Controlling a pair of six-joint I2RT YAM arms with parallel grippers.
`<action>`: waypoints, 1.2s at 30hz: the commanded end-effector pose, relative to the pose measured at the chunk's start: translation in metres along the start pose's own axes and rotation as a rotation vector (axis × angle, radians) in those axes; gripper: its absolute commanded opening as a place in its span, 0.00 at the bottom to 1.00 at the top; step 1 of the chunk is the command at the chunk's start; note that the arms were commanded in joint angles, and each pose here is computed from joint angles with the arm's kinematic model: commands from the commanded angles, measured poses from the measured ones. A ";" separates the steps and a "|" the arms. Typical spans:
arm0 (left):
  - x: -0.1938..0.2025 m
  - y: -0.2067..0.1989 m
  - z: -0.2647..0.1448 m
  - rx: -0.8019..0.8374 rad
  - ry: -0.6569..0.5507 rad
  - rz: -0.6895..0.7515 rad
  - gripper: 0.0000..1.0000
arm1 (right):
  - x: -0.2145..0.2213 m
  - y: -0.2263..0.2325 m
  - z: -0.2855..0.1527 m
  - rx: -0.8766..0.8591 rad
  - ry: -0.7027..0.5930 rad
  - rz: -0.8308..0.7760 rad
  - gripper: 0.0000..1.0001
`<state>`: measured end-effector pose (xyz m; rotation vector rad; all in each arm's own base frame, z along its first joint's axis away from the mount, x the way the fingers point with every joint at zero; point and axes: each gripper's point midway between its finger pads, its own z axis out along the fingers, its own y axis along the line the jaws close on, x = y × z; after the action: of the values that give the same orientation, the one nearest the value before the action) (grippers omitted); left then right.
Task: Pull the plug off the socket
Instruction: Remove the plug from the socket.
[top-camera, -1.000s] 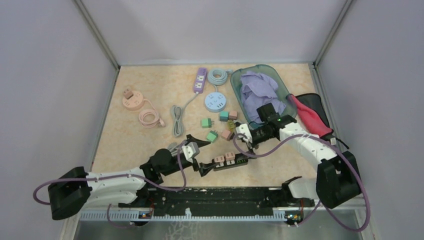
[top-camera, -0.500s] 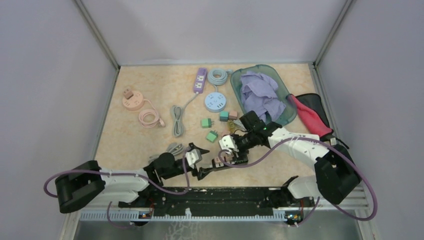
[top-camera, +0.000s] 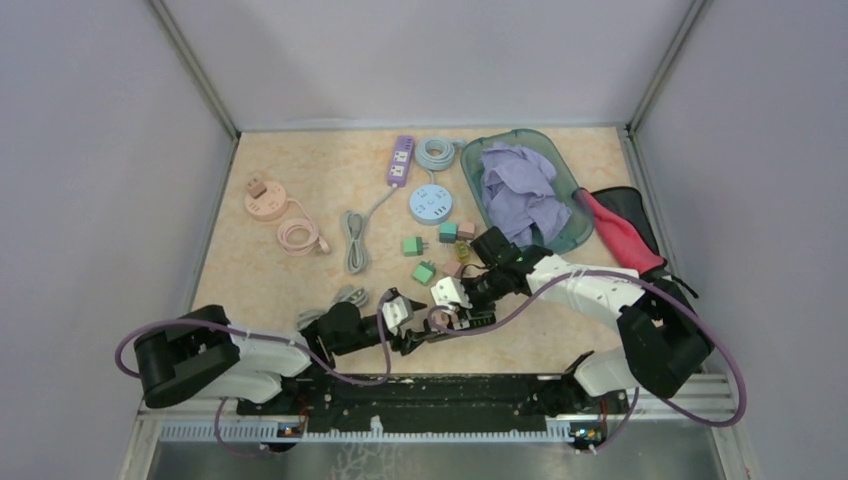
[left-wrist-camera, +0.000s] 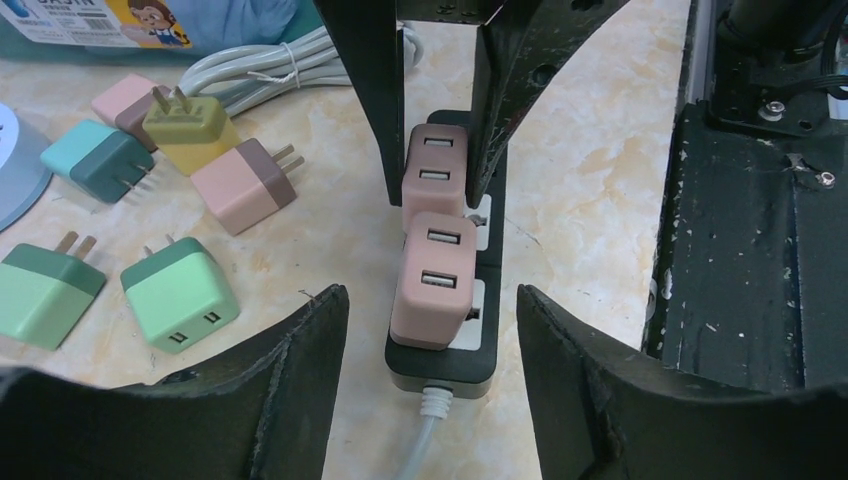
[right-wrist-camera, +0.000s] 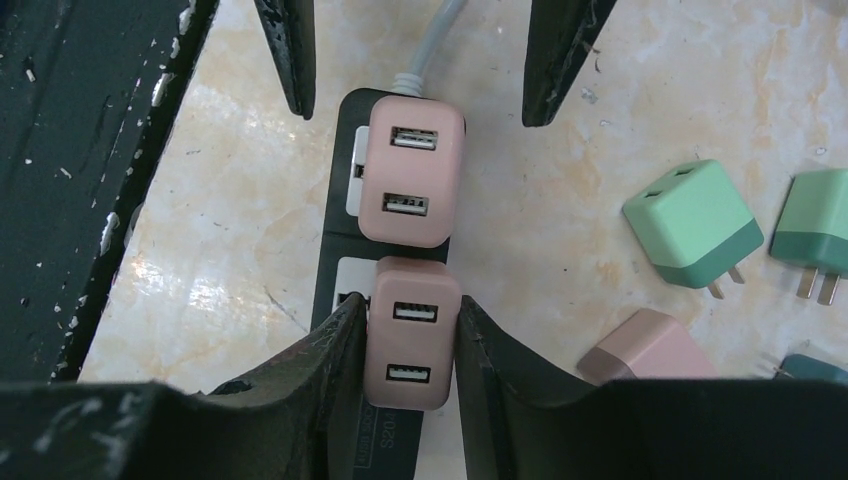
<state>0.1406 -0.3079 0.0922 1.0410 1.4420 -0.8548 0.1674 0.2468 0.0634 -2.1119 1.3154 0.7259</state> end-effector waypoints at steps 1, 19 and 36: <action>-0.024 -0.004 0.011 0.037 -0.079 0.020 0.68 | -0.009 -0.006 0.001 0.007 -0.008 -0.028 0.32; 0.001 -0.010 0.035 0.095 0.010 0.048 0.50 | -0.011 -0.006 0.002 0.001 -0.006 -0.013 0.16; 0.020 -0.008 0.030 0.092 0.079 0.072 0.01 | -0.013 -0.005 0.003 -0.013 -0.014 -0.004 0.14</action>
<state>0.1461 -0.3364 0.0761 1.1621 1.4165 -0.8494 0.1663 0.2493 0.0631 -2.1092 1.3361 0.7367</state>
